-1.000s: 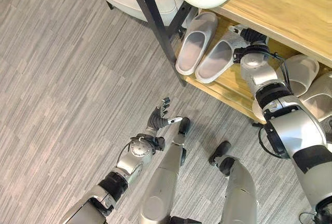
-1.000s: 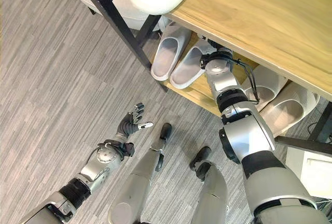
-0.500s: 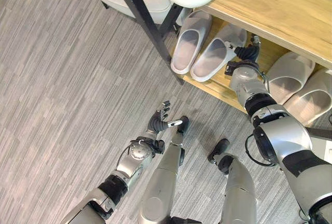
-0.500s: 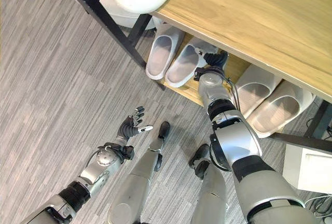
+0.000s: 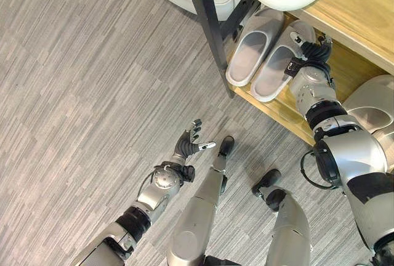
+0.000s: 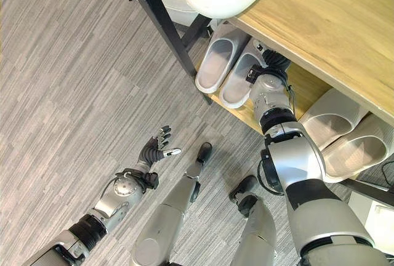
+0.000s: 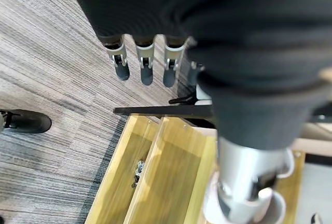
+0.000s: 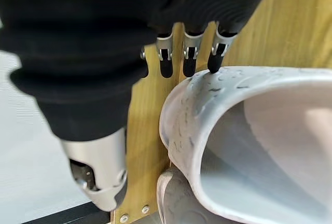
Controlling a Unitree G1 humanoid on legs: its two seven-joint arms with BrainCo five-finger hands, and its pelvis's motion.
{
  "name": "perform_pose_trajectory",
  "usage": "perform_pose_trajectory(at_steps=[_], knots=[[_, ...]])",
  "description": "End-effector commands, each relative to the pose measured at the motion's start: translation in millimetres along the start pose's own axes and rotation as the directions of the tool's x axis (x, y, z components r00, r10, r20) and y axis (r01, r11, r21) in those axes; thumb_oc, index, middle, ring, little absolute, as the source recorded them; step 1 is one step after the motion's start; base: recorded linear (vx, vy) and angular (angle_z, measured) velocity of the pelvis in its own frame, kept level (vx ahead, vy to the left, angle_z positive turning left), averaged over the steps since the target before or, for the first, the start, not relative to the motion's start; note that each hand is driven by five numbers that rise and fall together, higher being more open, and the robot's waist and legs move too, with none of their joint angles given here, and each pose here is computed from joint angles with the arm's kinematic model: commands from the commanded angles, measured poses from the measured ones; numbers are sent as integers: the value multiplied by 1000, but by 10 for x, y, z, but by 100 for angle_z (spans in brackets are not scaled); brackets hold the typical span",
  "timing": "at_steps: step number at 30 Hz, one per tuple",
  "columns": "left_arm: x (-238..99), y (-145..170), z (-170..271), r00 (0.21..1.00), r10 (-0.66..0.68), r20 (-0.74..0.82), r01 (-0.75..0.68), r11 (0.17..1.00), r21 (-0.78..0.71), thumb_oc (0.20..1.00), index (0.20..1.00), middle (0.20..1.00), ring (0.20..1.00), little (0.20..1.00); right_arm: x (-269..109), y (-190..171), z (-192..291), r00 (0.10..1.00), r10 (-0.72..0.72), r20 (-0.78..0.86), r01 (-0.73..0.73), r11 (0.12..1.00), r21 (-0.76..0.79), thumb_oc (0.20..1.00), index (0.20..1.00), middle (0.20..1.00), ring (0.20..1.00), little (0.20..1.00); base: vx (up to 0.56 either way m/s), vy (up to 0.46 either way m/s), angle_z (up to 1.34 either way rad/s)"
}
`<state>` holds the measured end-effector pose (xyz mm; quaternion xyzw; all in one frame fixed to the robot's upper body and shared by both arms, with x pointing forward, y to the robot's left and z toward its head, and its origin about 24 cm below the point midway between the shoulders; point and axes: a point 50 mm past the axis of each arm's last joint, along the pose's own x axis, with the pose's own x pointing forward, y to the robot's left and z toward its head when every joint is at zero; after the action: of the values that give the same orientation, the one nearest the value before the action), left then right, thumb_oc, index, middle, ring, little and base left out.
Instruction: Arrange the slippers neatly on the shoe rack.
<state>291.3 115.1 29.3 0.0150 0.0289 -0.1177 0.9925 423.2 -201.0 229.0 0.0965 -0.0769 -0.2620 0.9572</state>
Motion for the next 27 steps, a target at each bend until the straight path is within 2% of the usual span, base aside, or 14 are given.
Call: perform_pose_trajectory(at_steps=[1, 7, 9, 12, 14, 15, 17, 19, 21, 23, 25, 26, 27], knots=[[29, -103, 103, 997, -45, 57, 47, 999, -25, 1000, 1000, 1000, 1000, 1000, -43, 217, 353, 986, 85, 143, -94, 994, 56, 1000, 1000, 1000, 1000, 1000, 7, 34, -11], [10, 4, 44, 999, 31, 33, -30, 999, -17, 1000, 1000, 1000, 1000, 1000, -370, 455, -105, 973, 179, 147, -175, 984, -40, 1000, 1000, 1000, 1000, 1000, -17, 36, -18], [7, 5, 39, 999, 31, 32, -31, 999, -17, 1000, 1000, 1000, 1000, 1000, -375, 455, -113, 973, 179, 146, -175, 984, -41, 1000, 1000, 1000, 1000, 1000, -43, 20, -49], [-52, 107, -157, 994, 96, -44, -96, 995, -1, 1000, 1000, 1000, 1000, 1000, -823, 355, -836, 945, 322, 61, -311, 939, -145, 1000, 1000, 1000, 1000, 1000, 44, 23, -50], [-152, 203, -349, 984, 137, -115, -139, 990, -8, 1000, 1000, 1000, 1000, 1000, -1167, 187, -1284, 893, 448, -50, -450, 882, -141, 1000, 1000, 1000, 1000, 1000, 151, -5, -89], [-202, 242, -411, 979, 150, -139, -154, 988, -14, 1000, 1000, 1000, 1000, 1000, -1285, 58, -1465, 874, 473, -111, -485, 862, -148, 1000, 1000, 1000, 1000, 1000, 200, -40, -96], [-481, 468, -733, 943, 204, -262, -206, 978, 20, 1000, 1000, 1000, 1000, 1000, -1678, -703, -2003, 803, 500, -324, -582, 775, -247, 1000, 1000, 1000, 1000, 1000, 241, -82, -53], [-621, 570, -808, 936, 199, -291, -186, 980, 70, 1000, 1000, 1000, 1000, 1000, -1880, -1113, -2169, 765, 479, -430, -615, 742, -268, 1000, 1000, 1000, 1000, 1000, 119, -42, -19], [-687, 613, -851, 929, 197, -312, -177, 980, 93, 1000, 1000, 1000, 1000, 1000, -1961, -1248, -2210, 746, 474, -468, -628, 734, -257, 1000, 1000, 1000, 1000, 1000, 89, -11, -33], [-800, 646, -969, 915, 154, -373, -91, 979, 182, 1000, 1000, 1000, 1000, 1000, -2184, -1571, -2359, 689, 441, -575, -641, 742, -199, 1000, 1000, 1000, 1000, 1000, 119, -9, -18], [-856, 629, -1033, 904, 102, -415, 8, 967, 255, 1000, 1000, 1000, 1000, 1000, -2301, -1757, -2431, 646, 418, -639, -670, 711, -213, 1000, 1000, 1000, 1000, 1000, 104, 5, -15], [-864, 606, -1041, 903, 61, -425, 75, 952, 296, 1000, 1000, 1000, 1000, 1000, -2367, -1867, -2451, 629, 402, -666, -668, 717, -199, 1000, 1000, 1000, 1000, 1000, 82, -10, -38], [-825, 510, -1031, 894, -36, -448, 227, 897, 380, 1000, 1000, 1000, 1000, 1000, -2431, -2045, -2470, 624, 352, -697, -655, 722, -222, 1000, 1000, 1000, 1000, 1000, 53, -2, -38]])
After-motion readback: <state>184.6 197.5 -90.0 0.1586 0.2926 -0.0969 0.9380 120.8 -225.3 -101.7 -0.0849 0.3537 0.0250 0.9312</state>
